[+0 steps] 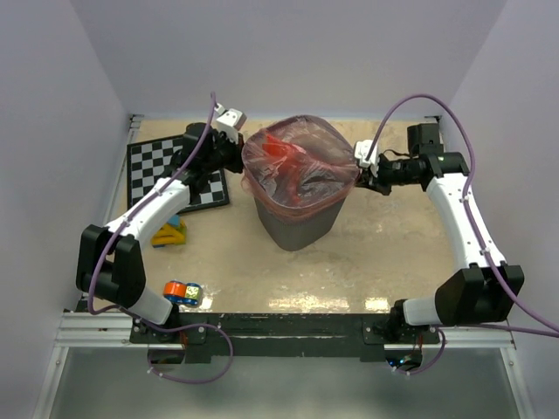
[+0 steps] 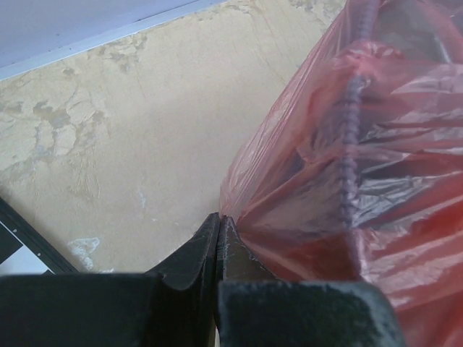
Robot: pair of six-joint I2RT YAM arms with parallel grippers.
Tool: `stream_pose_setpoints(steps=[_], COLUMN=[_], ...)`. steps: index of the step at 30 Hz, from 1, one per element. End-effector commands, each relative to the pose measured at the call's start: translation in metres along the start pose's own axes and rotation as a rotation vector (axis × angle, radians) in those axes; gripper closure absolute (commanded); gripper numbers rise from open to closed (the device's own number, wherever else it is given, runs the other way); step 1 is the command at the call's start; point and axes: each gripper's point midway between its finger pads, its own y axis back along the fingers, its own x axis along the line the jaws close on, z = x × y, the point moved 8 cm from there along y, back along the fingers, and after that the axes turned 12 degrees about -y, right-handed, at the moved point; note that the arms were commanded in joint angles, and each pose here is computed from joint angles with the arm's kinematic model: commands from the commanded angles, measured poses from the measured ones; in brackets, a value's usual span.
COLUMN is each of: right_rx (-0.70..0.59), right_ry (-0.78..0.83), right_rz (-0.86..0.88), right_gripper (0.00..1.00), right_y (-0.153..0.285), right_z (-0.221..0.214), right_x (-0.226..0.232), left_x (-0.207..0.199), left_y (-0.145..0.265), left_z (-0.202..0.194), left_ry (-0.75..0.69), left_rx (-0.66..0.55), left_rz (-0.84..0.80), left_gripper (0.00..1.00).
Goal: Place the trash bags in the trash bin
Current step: Place the trash bag in the trash bin.
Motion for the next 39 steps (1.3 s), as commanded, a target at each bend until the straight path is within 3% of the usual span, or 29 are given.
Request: stream_pose_setpoints(steps=[1, 12, 19, 24, 27, 32, 35, 39], right_rx=[0.074, 0.106, 0.044, 0.053, 0.029, -0.022, -0.074, -0.156], right_ry=[0.02, -0.043, -0.13, -0.184, -0.197, -0.116, -0.024, 0.201], right_rz=[-0.015, 0.006, -0.026, -0.041, -0.082, -0.224, -0.323, -0.365], right_gripper=[1.0, 1.0, 1.0, 1.0, 0.87, 0.53, 0.46, 0.36], right_y=[-0.01, -0.04, -0.061, -0.05, -0.033, 0.0, 0.025, 0.049], right_z=[-0.025, -0.058, -0.069, -0.06, -0.053, -0.035, -0.017, 0.003], right_x=[0.001, -0.01, -0.016, -0.021, -0.014, 0.01, 0.027, 0.059], left_x=[0.0, -0.005, -0.024, -0.022, -0.009, 0.01, 0.013, 0.002], left_y=[0.003, -0.025, -0.027, -0.016, -0.007, 0.025, 0.052, 0.094], left_z=[-0.005, -0.041, -0.054, -0.032, -0.027, -0.042, -0.047, -0.045], left_ry=[-0.024, 0.065, 0.111, 0.144, 0.091, -0.013, -0.184, -0.422], left_rx=[-0.032, -0.022, -0.115, -0.174, -0.142, -0.083, -0.074, -0.107], left_rz=[-0.001, -0.09, -0.317, -0.36, -0.29, -0.171, -0.081, -0.029], left_gripper=[1.0, 1.0, 1.0, 1.0, 0.99, 0.81, 0.73, 0.53])
